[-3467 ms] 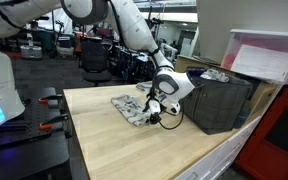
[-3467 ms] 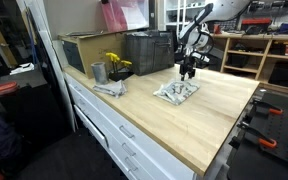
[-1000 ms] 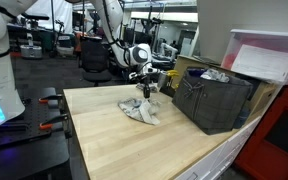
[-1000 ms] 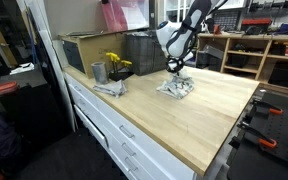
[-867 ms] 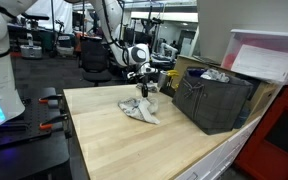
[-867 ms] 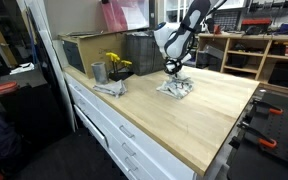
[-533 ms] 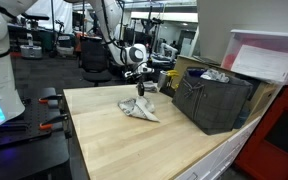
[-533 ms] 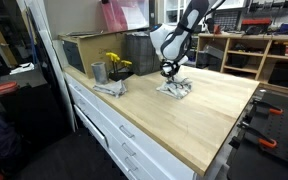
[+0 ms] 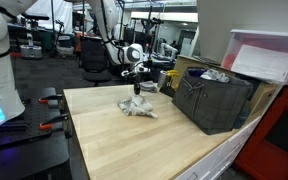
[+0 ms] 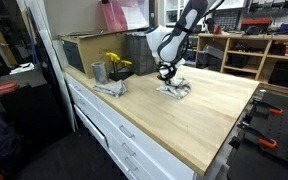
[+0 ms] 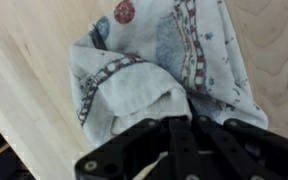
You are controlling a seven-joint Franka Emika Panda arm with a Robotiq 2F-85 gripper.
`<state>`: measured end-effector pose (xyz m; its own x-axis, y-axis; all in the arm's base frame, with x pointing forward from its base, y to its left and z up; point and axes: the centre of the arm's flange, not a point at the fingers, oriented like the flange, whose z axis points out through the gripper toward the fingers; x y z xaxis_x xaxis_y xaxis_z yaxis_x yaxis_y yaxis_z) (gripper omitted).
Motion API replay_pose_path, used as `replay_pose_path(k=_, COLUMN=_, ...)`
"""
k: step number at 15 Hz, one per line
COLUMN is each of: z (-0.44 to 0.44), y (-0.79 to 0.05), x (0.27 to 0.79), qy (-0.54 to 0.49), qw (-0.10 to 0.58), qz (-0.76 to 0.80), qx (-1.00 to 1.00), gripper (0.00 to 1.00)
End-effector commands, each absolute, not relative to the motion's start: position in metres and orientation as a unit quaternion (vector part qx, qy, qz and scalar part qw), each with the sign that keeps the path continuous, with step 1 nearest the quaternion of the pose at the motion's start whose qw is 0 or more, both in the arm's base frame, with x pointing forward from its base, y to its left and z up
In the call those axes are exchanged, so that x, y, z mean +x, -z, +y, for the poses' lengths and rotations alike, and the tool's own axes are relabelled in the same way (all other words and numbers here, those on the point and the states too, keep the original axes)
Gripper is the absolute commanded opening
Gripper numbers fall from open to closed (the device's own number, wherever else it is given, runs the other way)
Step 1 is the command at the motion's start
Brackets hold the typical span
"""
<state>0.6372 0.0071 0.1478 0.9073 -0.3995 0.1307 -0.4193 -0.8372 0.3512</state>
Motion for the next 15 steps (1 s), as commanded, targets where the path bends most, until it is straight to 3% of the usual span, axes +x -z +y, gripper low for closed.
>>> replay_pose_path(k=1, z=0.024, y=-0.164, x=0.62, qy=-0.022, qw=0.173, qz=-0.212, qx=0.962, gripper=0.01)
replay_pose_path(k=9, z=0.05, y=-0.152, x=0.594, qy=0.003, qw=0.15, qz=-0.189, qx=0.971, gripper=0.01)
replay_pose_path(k=10, z=0.047, y=-0.149, x=0.592, qy=0.005, qw=0.15, qz=-0.188, qx=0.971, gripper=0.31)
replay_pose_path(k=11, z=0.045, y=-0.147, x=0.59, qy=0.003, qw=0.152, qz=-0.187, qx=0.971, gripper=0.32)
replay_pose_path(k=15, z=0.027, y=-0.15, x=0.587, qy=-0.021, qw=0.152, qz=-0.196, qx=0.969, gripper=0.61)
